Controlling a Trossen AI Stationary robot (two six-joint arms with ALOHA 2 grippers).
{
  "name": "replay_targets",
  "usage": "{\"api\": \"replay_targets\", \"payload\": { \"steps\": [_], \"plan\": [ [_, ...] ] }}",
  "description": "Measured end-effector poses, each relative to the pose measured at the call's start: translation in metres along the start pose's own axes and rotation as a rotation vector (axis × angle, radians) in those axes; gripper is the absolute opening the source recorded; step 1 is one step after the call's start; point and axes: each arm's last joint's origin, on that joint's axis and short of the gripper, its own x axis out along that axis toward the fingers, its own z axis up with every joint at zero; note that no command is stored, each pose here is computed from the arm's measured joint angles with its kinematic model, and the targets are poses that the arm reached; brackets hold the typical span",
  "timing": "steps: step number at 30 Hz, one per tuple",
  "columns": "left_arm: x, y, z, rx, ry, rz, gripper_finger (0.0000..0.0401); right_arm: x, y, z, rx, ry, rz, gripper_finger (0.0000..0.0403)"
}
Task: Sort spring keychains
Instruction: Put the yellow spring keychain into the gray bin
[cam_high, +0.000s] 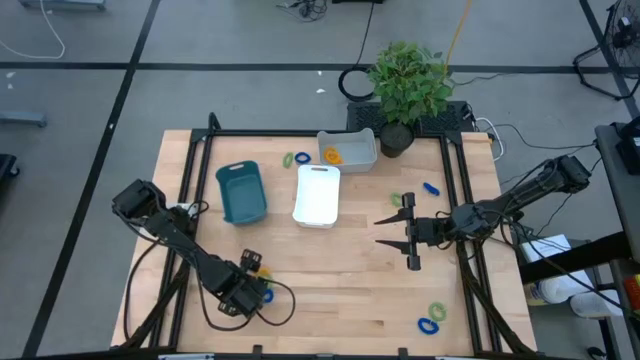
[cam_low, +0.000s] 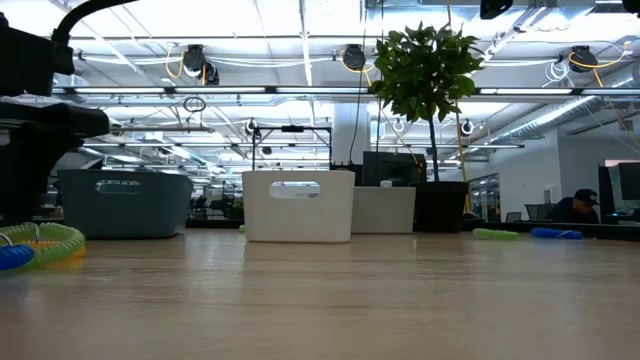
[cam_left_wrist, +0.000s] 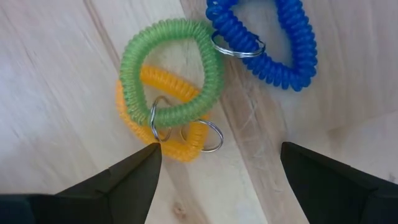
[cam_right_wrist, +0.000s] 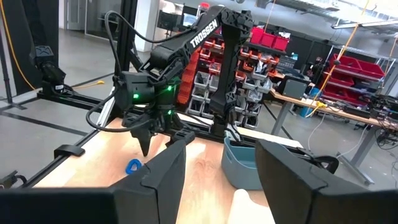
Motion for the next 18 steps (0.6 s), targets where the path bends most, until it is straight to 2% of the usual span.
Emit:
{"api": "replay_targets", "payload": {
  "steps": [5, 13, 18],
  "plan": [
    [-0.001, -0.001, 0.001, 0.045, -0.008, 0.016, 0.0335, 0.000, 0.000, -0.003, 0.000, 0.025, 0.005, 0.0183],
    [-0.002, -0.009, 0.002, 0.197, -0.042, -0.023, 0.0335, 0.000, 0.001, -0.003, -0.002, 0.032, 0.004, 0.0183],
    [-0.001, -0.004, 0.004, 0.167, -0.035, -0.059, 0.0335, 0.000, 0.001, -0.003, -0.001, 0.031, 0.004, 0.0183]
  ]
}}
